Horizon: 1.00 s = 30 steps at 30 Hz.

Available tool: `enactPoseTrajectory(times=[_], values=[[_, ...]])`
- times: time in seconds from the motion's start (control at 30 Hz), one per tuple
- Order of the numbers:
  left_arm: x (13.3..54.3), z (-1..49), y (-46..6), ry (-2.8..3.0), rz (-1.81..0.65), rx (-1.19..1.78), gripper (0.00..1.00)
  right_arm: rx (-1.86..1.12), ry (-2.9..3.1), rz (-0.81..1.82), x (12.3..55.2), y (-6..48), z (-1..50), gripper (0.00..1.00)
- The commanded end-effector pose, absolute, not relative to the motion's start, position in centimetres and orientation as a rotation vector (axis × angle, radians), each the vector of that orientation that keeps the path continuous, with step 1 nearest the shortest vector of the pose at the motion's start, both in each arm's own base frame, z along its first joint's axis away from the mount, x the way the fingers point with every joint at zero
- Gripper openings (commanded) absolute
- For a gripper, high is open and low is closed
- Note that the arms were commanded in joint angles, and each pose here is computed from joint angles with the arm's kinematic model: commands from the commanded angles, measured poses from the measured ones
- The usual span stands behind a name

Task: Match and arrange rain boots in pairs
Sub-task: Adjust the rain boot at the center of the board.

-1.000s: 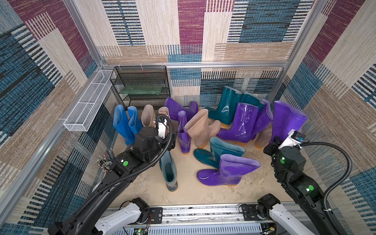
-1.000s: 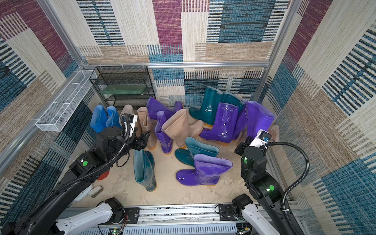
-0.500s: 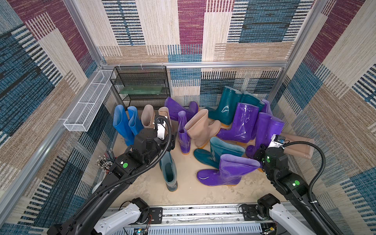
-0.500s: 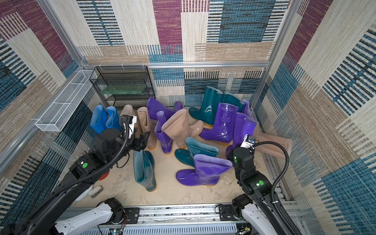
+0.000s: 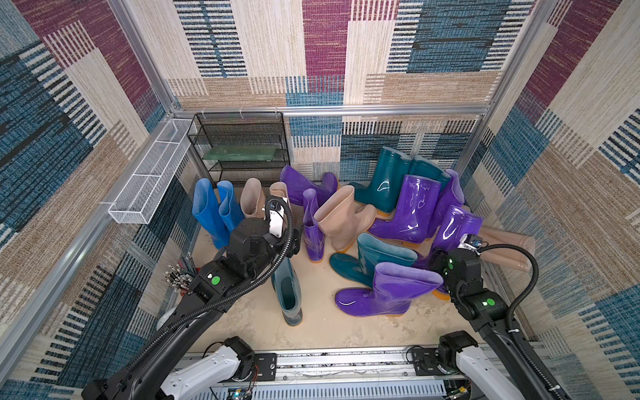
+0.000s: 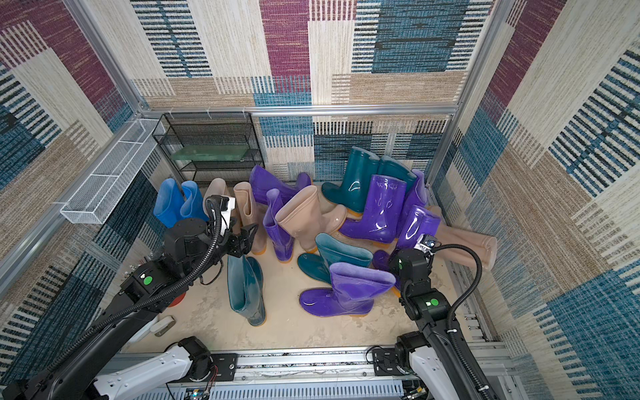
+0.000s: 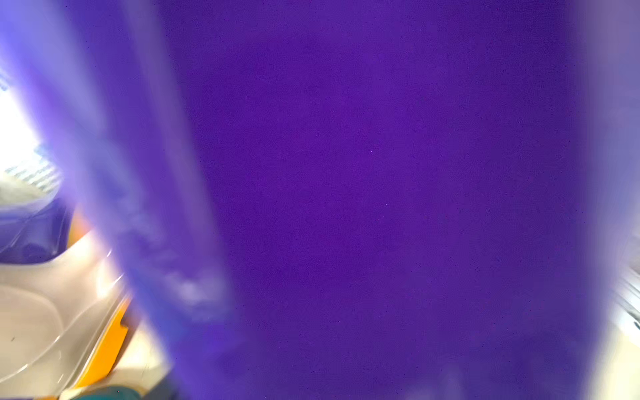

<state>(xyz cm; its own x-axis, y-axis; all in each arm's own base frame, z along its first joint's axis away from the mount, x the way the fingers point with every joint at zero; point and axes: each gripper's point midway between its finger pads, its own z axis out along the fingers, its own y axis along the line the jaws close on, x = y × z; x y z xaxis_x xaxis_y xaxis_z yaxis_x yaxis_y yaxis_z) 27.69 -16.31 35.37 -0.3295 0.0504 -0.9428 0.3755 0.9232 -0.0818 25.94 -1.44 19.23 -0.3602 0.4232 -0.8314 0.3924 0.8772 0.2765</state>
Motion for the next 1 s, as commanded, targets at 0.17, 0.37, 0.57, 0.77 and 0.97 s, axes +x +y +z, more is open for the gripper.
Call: enactPoseTrajectory(times=[0.17, 0.37, 0.57, 0.77, 0.97], values=[[27.2, 36.8, -16.2, 1.841, -0.379, 0.295, 0.72, 0.577, 1.915, 0.143, 25.7, -0.6, 23.9, 0.83], [26.9, 36.9, -16.1, 1.829, -0.397, 0.29, 0.72, 0.58, 1.88, 0.093, 25.2, -1.2, 25.9, 0.87], [26.8, 36.9, -16.1, 1.823, -0.405, 0.293, 0.71, 0.625, 1.881, 0.044, 26.1, -1.8, 25.4, 0.9], [26.6, 36.9, -15.7, 1.82, -0.38, 0.296, 0.71, 0.552, 1.846, 0.114, 26.2, -0.9, 29.1, 0.89], [26.7, 36.9, -15.8, 1.809, -0.383, 0.291, 0.72, 0.474, 1.79, 0.188, 24.7, 0.2, 34.0, 0.91]])
